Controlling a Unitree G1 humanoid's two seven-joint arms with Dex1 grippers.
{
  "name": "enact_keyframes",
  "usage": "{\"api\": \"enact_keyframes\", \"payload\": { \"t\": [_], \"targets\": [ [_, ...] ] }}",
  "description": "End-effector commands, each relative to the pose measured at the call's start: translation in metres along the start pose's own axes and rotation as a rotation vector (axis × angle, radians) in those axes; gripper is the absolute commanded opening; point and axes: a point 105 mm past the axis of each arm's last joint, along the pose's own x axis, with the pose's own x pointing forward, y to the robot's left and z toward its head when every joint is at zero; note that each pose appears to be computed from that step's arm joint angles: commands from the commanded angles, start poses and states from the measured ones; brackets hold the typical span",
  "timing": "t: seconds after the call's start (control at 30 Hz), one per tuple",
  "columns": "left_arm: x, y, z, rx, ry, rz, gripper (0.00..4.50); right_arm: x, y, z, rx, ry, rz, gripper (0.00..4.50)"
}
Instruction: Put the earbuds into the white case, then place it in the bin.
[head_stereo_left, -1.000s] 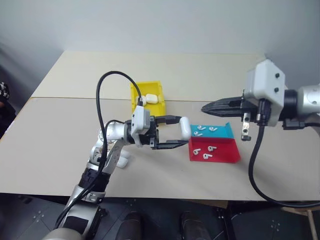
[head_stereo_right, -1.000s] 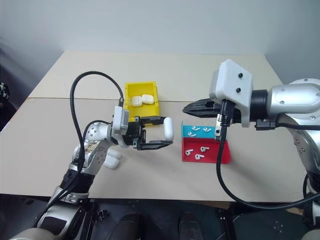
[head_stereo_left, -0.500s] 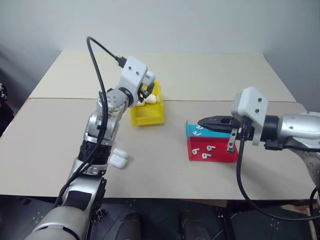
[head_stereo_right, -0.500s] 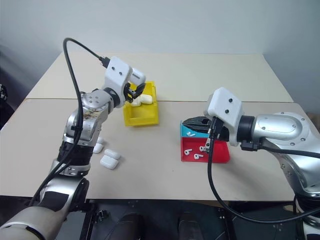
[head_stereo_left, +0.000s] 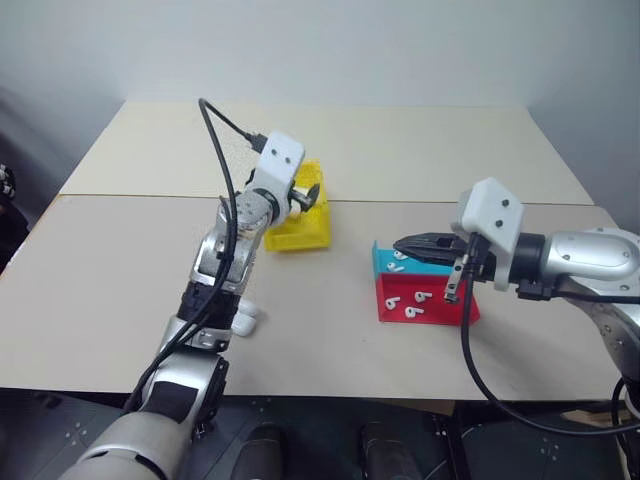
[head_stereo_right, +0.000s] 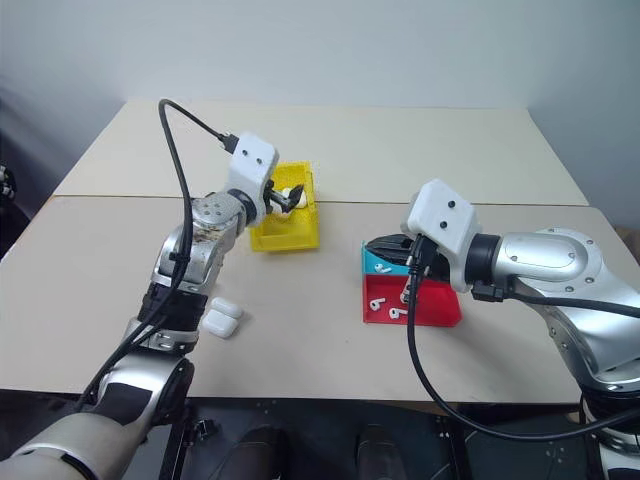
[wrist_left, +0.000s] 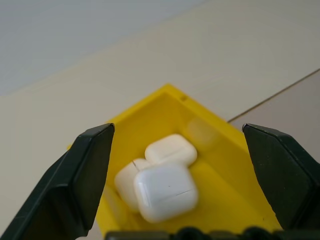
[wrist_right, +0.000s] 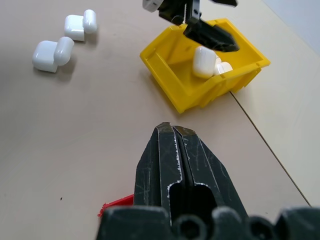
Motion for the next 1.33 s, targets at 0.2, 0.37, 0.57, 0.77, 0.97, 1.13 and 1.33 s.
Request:
{"api": "enact_keyframes", "payload": {
  "t": [0.2,0.37,0.57,0.77,0.97,1.13,1.33],
  "targets": [
    [-0.051,-0.008,0.032,-0.118,-0.227,-0.275,4.48,-0.012,0.003,-0.008,-0.055,0.027,-0.014,0.0],
    [-0.11,0.003,0.011,-0.164,-0.188,-0.432,4.48,-0.034,0.002,-0.029,-0.12,0.041,-0.003,0.0],
    [-0.179,0.026,-0.011,-0.101,-0.048,-0.544,4.48,-0.076,-0.021,-0.045,-0.111,0.103,-0.012,0.0],
    [-0.224,0.04,-0.034,-0.084,0.095,-0.579,4.48,-0.1,-0.028,-0.048,-0.115,0.121,0.062,0.0],
    [-0.237,0.049,-0.045,-0.098,0.163,-0.544,4.48,-0.099,-0.024,-0.058,-0.086,0.135,0.09,0.0],
    [-0.236,0.051,-0.04,-0.113,0.149,-0.533,4.48,-0.092,-0.021,-0.059,-0.08,0.126,0.097,0.0],
    [-0.235,0.049,-0.038,-0.103,0.149,-0.552,4.48,-0.091,-0.021,-0.058,-0.08,0.117,0.096,0.0]
  ]
}}
